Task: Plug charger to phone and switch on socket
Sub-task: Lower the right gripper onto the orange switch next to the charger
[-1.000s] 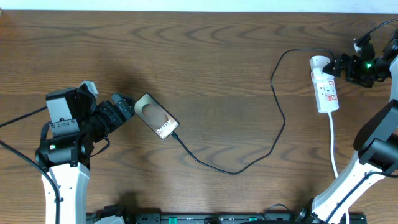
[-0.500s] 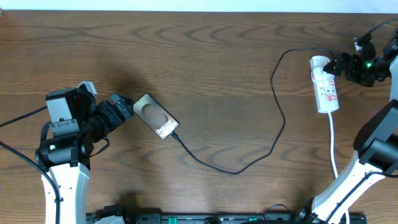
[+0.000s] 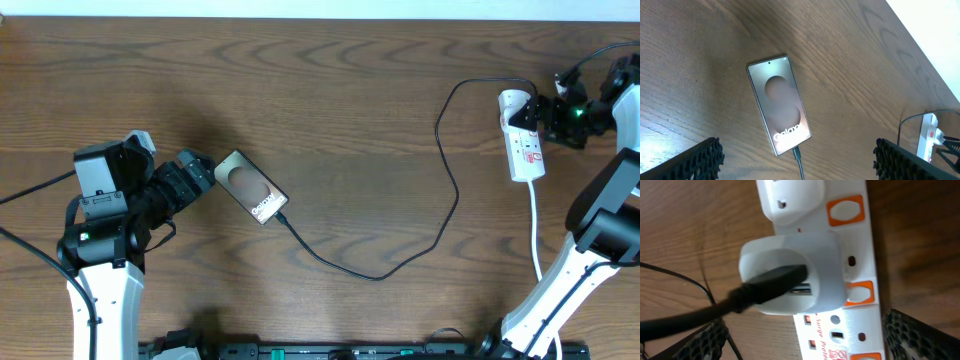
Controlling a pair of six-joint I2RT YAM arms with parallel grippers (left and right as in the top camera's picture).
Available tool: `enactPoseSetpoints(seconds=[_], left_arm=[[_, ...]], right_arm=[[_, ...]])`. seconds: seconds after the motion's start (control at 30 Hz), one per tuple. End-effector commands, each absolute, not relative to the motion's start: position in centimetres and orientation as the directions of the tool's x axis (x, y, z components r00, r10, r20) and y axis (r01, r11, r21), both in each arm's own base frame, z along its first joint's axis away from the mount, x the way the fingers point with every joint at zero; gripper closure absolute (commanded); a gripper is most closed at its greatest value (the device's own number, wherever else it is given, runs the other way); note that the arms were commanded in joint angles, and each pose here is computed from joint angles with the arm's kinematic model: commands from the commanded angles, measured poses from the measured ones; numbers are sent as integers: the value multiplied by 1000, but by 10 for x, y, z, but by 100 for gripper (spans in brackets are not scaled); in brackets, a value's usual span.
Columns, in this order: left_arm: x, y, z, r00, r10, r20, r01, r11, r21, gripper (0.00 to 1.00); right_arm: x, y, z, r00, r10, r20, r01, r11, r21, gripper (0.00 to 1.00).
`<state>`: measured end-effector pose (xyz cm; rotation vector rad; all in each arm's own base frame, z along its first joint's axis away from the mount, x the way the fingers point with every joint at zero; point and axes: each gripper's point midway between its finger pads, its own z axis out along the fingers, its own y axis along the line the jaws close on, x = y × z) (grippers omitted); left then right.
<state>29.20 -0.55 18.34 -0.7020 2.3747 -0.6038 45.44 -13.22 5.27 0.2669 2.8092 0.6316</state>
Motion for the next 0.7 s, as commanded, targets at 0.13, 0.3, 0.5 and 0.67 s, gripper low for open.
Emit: enactPoseSetpoints(seconds=[0.13, 0.3, 0.5, 0.67], left_arm=[[292, -2, 182, -692, -591, -414, -336, 772, -540, 4], [292, -2, 181, -692, -591, -414, -336, 772, -540, 4], [291, -2, 181, -694, -592, -410, -339, 771, -539, 4], [289, -2, 179, -706, -578, -409, -333, 781, -529, 4]], right_arm=[[465, -113, 53, -956, 201, -213, 88, 891, 446, 1], [469, -105, 52, -957, 195, -215, 81, 891, 447, 1], [470, -104, 52, -956, 194, -219, 79, 892, 446, 1], [471, -105, 52, -954, 203, -219, 87, 891, 446, 1]])
